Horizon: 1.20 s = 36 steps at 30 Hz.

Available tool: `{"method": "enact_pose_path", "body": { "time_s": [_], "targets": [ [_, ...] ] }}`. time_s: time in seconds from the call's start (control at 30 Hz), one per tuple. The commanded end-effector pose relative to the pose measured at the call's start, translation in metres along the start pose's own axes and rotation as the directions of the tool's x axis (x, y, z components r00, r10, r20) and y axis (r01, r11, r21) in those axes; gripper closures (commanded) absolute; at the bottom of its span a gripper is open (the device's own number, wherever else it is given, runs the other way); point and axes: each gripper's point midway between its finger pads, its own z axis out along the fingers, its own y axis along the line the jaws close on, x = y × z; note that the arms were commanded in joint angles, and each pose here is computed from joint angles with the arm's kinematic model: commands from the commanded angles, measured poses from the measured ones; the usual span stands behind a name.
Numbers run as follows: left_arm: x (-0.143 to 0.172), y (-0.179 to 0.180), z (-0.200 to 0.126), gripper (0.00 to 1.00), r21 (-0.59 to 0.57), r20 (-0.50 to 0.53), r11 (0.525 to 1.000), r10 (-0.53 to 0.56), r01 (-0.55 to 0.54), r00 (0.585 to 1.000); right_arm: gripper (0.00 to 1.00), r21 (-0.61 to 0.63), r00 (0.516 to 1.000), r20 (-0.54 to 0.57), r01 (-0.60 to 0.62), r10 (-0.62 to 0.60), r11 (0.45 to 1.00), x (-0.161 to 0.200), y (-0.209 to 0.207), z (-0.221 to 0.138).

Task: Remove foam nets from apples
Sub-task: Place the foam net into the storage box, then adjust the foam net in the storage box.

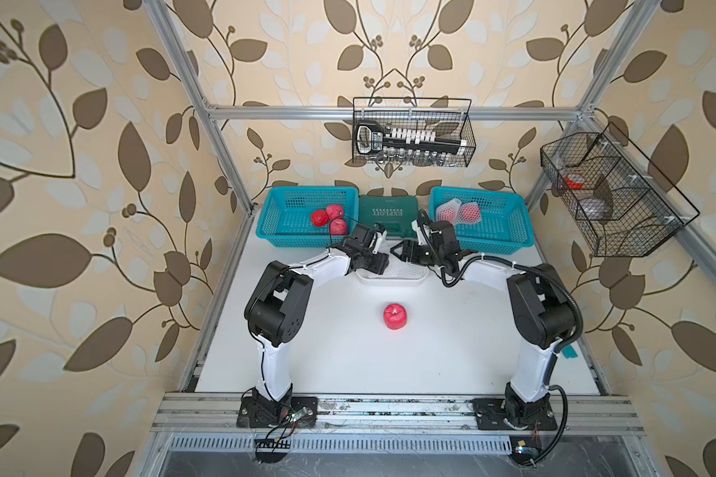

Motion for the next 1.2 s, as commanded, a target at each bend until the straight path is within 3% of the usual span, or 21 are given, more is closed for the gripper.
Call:
{"method": "enact_pose_path", "body": {
  "time_s": [0.0,0.27,0.67,0.93,1.07,1.13,1.17],
  "targets": [
    [-0.010,-0.006,-0.001,0.34,0.006,-0.001,0.999,0.048,-0.048,0.999,0.18,0.030,0.998,0.039,0.053,-0.054,0.998,-0.018,0.016,-0.026],
    [-0.003,-0.008,0.018,0.34,0.020,-0.074,0.998,0.062,-0.060,0.995,0.16,0.034,0.981,0.159,0.110,-0.114,0.993,-0.037,0.036,-0.079],
    [0.001,-0.009,0.030,0.31,-0.004,-0.131,0.997,0.079,-0.081,0.988,0.13,0.108,0.959,0.222,0.153,-0.174,0.982,0.025,-0.004,-0.114],
    [-0.025,-0.020,-0.008,0.22,-0.024,-0.067,0.997,0.074,-0.076,0.995,0.08,0.078,0.917,0.306,0.245,-0.257,0.966,0.056,-0.010,-0.133],
    [-0.036,-0.033,-0.037,0.13,-0.018,-0.007,0.997,0.072,-0.072,0.997,0.03,0.059,0.898,0.352,0.260,-0.263,0.964,0.068,-0.016,-0.135],
    [-0.039,-0.039,-0.050,0.01,-0.007,0.010,0.997,0.070,-0.070,0.997,0.01,0.057,0.894,0.363,0.262,-0.264,0.963,0.068,-0.017,-0.135],
    [-0.039,-0.042,-0.057,0.01,0.000,0.017,0.998,0.071,-0.071,0.997,0.01,0.056,0.891,0.370,0.262,-0.263,0.964,0.067,-0.016,-0.137]
  ]
}}
